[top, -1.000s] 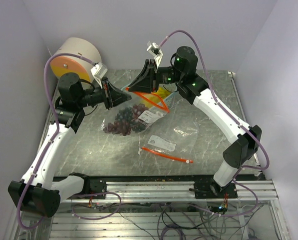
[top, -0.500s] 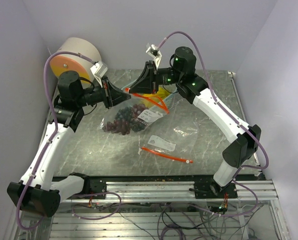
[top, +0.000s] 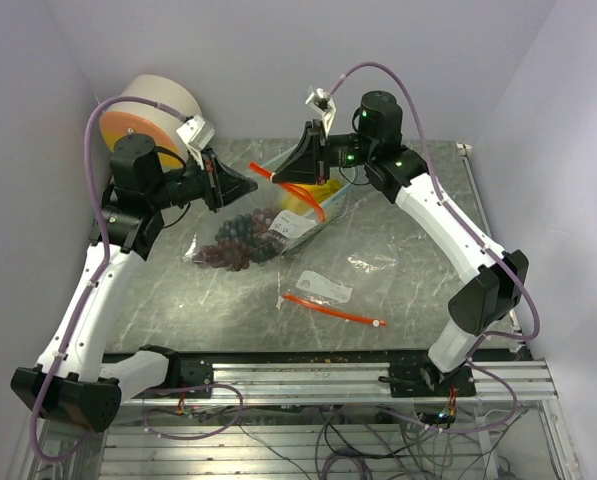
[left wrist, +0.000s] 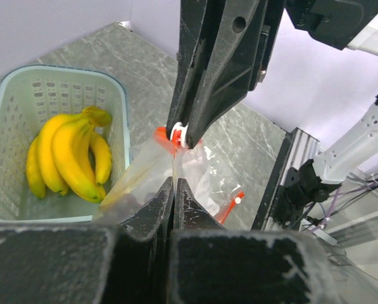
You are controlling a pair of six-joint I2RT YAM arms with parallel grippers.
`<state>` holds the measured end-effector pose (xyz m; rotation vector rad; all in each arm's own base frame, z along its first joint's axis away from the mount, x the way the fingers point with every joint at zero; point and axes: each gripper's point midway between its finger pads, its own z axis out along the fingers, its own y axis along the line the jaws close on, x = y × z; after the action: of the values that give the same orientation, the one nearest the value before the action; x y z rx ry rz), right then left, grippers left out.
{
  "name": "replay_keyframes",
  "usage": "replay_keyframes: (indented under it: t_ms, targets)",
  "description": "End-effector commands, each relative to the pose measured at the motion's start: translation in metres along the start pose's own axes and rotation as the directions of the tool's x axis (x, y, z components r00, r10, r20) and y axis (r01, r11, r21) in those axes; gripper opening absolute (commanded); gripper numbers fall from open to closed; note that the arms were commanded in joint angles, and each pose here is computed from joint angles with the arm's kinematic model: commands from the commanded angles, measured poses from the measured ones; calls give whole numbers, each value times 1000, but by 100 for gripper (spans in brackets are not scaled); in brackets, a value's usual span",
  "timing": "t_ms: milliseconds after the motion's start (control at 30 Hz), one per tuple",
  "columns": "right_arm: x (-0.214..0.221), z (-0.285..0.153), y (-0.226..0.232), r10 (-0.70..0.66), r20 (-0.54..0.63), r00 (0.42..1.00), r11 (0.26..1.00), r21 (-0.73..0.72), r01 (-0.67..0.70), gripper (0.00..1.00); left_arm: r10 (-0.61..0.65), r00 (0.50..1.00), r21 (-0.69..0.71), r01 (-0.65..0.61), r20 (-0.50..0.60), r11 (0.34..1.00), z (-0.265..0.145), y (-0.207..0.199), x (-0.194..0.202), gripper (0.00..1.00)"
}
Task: Place the food in the zip-top bag and seal the zipper
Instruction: Zip the zipper food storage bag at the center of the board.
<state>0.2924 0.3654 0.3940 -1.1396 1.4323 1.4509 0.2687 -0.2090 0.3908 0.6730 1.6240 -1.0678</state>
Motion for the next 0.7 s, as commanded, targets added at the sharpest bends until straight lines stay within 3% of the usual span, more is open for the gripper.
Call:
replay_keyframes:
  t_ms: [0,667]
  targets:
    - [1,-23,-5,-7,-7,1000,998,64,7,0,146,987,-64,-142,66,988,-13,-4,-36,7]
    - [69,-58,-11,108,-54,993,983,158,-98,0,299,951,-347,-255,81,903,-45,17,-73,7]
